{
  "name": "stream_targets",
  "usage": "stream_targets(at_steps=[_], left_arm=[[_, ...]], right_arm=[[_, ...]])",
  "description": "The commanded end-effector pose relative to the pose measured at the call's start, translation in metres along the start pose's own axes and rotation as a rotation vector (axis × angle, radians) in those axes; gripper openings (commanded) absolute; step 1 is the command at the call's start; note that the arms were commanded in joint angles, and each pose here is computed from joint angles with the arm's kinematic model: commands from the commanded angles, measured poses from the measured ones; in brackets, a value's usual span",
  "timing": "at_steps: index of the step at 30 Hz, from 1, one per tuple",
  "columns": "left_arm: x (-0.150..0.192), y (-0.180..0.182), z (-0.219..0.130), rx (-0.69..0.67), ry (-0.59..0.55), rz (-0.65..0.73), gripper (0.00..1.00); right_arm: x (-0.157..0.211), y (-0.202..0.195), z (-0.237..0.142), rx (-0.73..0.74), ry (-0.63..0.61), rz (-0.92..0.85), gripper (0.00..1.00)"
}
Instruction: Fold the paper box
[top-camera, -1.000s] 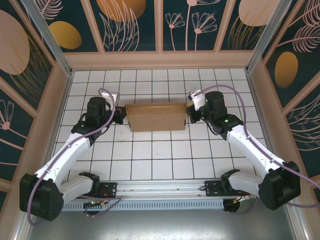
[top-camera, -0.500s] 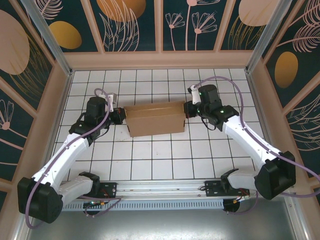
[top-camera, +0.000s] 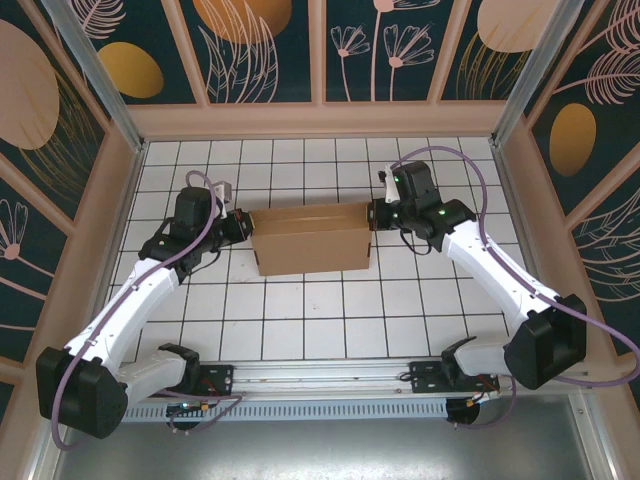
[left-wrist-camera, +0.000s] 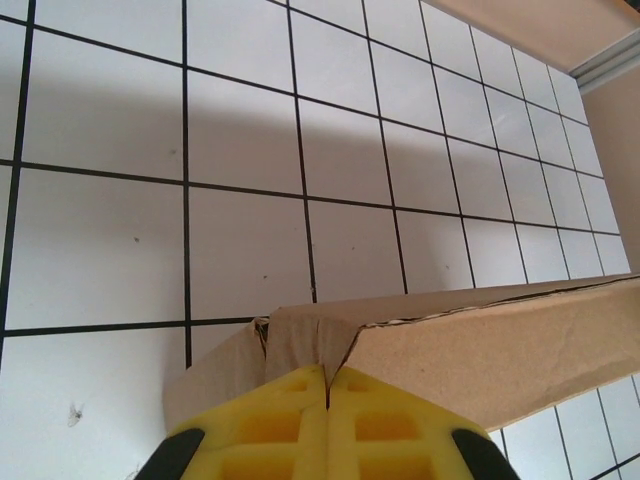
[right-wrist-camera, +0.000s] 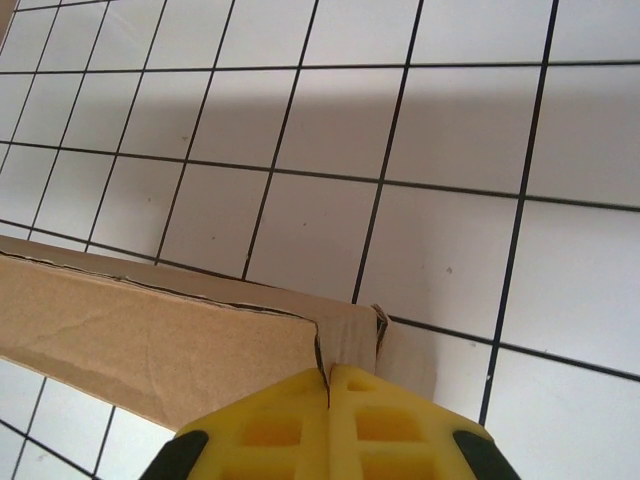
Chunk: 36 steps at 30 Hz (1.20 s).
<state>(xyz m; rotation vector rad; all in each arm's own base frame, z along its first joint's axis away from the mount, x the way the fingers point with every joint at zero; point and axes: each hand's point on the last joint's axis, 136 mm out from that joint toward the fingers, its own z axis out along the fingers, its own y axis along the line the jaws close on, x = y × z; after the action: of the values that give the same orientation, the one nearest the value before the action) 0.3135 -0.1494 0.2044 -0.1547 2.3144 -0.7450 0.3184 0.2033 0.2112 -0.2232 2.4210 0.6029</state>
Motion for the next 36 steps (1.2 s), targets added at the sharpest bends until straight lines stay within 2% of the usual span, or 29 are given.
stream_targets(at_steps=[1,11,16,26,32,36], left_arm=[[-0.007,-0.033,-0.008,0.114,0.013,-0.007,0.0],[-0.008,-0.032,-0.008,0.092,0.023,0.001,0.0],[-0.003,-0.028,-0.005,0.091,0.029,-0.001,0.0],[-0.002,-0.021,-0.006,0.056,0.021,0.018,0.0],[-0.007,-0.019,-0.01,0.034,0.006,0.035,0.0],[-0.009,-0.018,-0.012,0.013,0.007,0.06,0.0]], right_arm=[[-0.005,0.024,-0.006,-0.119,0.018,0.053,0.0],[-0.009,0.014,-0.009,-0.179,0.031,0.182,0.0],[-0.001,0.007,-0.003,-0.146,0.039,0.17,0.0],[0.014,0.001,0.007,-0.07,0.0,0.048,0.0],[0.019,-0.005,0.007,0.035,-0.037,-0.081,0.0],[0.024,-0.001,0.005,0.036,-0.039,-0.117,0.0]])
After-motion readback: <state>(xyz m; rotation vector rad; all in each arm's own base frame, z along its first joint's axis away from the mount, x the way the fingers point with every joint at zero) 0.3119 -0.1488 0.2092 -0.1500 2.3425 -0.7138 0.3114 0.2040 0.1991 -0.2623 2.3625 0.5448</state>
